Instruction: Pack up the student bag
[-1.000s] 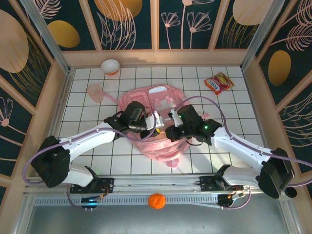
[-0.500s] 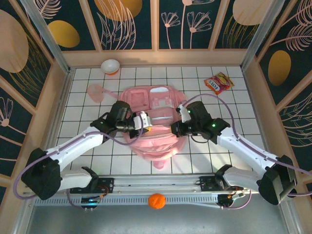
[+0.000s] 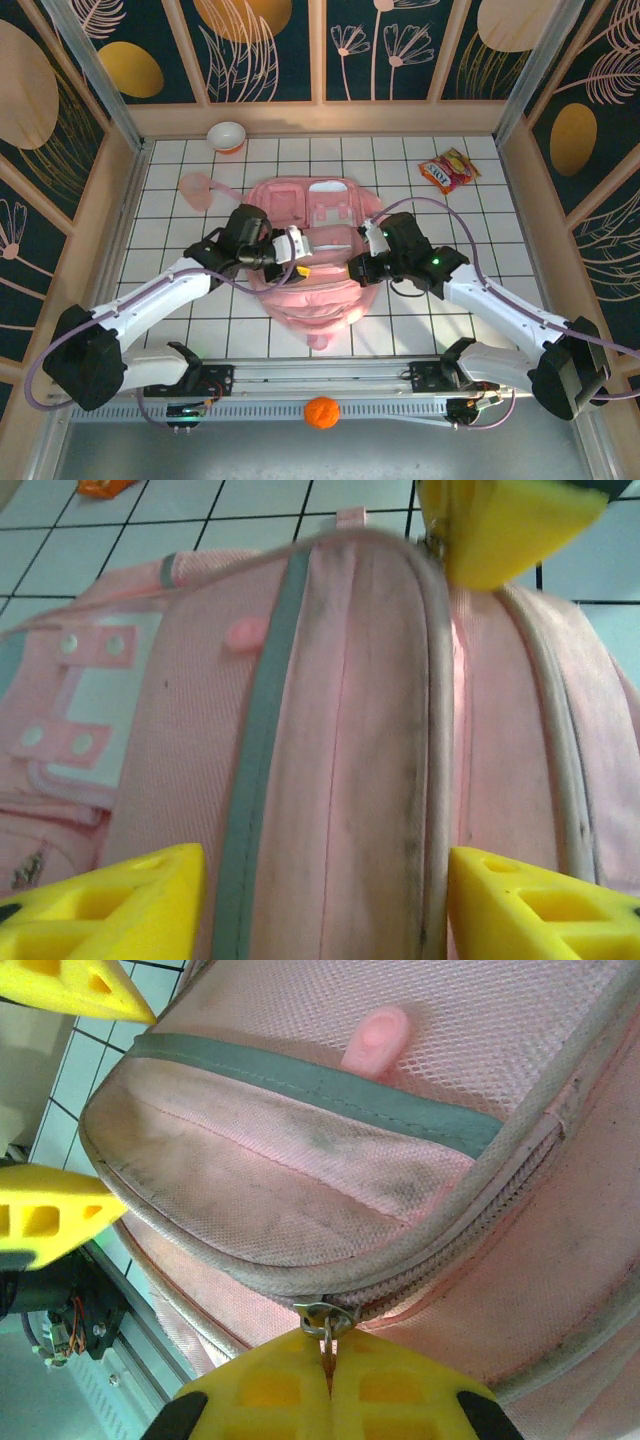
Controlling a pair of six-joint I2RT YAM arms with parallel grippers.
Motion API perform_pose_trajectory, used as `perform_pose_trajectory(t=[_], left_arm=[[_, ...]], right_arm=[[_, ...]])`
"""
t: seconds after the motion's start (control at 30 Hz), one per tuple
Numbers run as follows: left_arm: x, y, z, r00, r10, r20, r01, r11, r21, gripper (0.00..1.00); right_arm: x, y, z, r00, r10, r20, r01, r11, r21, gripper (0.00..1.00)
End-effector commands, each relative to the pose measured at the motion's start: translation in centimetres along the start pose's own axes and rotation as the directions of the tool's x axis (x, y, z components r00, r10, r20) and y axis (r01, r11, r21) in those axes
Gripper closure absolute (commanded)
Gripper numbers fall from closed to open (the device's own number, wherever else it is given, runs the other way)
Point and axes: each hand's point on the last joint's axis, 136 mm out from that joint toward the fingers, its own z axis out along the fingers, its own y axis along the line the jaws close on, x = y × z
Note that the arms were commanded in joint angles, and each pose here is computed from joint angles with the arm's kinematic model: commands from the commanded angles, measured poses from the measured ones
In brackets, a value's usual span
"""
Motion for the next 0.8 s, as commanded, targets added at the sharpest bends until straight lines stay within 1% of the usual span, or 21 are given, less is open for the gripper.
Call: perform_pose_trajectory(t=[0.0,0.1,0.2,0.3,0.4,0.47,0.53,0.57,0.6,0.67,0.77], left_arm=[[-4.3,-0.4,0.4,0.997,0.005,0.079,-0.004,1.0,-0.013,0.35],[-5.9,-1.2,1.5,0.992,-0.041,0.117,0.037,0.999,0.031,0.37],[-4.8,-2.1,3.3,0.998,-0.008,0.056,0.006,0.999,0.04,0.4],[-3.9,-1.7,4.5,1.0,-0.019,0.017,0.018,1.0,0.02,0.46],[-3.3,-1.3,5.4,1.0,-0.028,-0.006,0.028,1.0,0.005,0.58],[-2.7,-1.2,5.6,0.999,-0.024,-0.025,0.024,1.0,0.0,0.7],[-1.7,-1.5,5.5,0.998,0.007,-0.06,-0.007,1.0,0.003,0.92],[-1.2,-1.8,5.4,0.997,0.025,-0.071,-0.025,1.0,0.009,0.98],[-0.7,-2.2,5.0,0.995,0.055,-0.077,-0.054,0.998,0.02,1.0],[-0.1,-2.7,4.3,0.993,0.09,-0.077,-0.089,0.996,0.019,1.0],[-0.2,-3.9,3.3,0.99,0.127,-0.053,-0.124,0.99,0.059,1.0]], right_arm=[[-1.4,1.3,-0.4,0.998,-0.029,0.054,0.031,0.999,-0.036,1.0],[-1.5,1.5,-0.4,0.998,-0.026,0.056,0.028,0.999,-0.04,1.0],[-1.6,1.8,-0.3,0.998,-0.033,0.055,0.035,0.998,-0.048,1.0],[-1.7,2.4,-0.4,0.997,-0.047,0.056,0.05,0.997,-0.061,1.0],[-1.9,2.6,-0.7,0.997,-0.051,0.062,0.055,0.997,-0.063,1.0],[-2.0,2.6,-0.9,0.996,-0.056,0.068,0.06,0.997,-0.057,1.0],[-1.8,2.2,-1.2,0.996,-0.055,0.07,0.058,0.997,-0.042,1.0],[-1.8,1.8,-1.4,0.996,-0.051,0.073,0.053,0.998,-0.033,1.0],[-1.7,1.1,-1.6,0.997,-0.039,0.074,0.04,0.999,-0.018,1.0],[-1.2,-0.8,-2.1,0.998,0.0,0.062,-0.002,1.0,0.024,1.0],[-0.6,-3.4,-2.6,0.997,0.056,0.053,-0.06,0.996,0.071,1.0]])
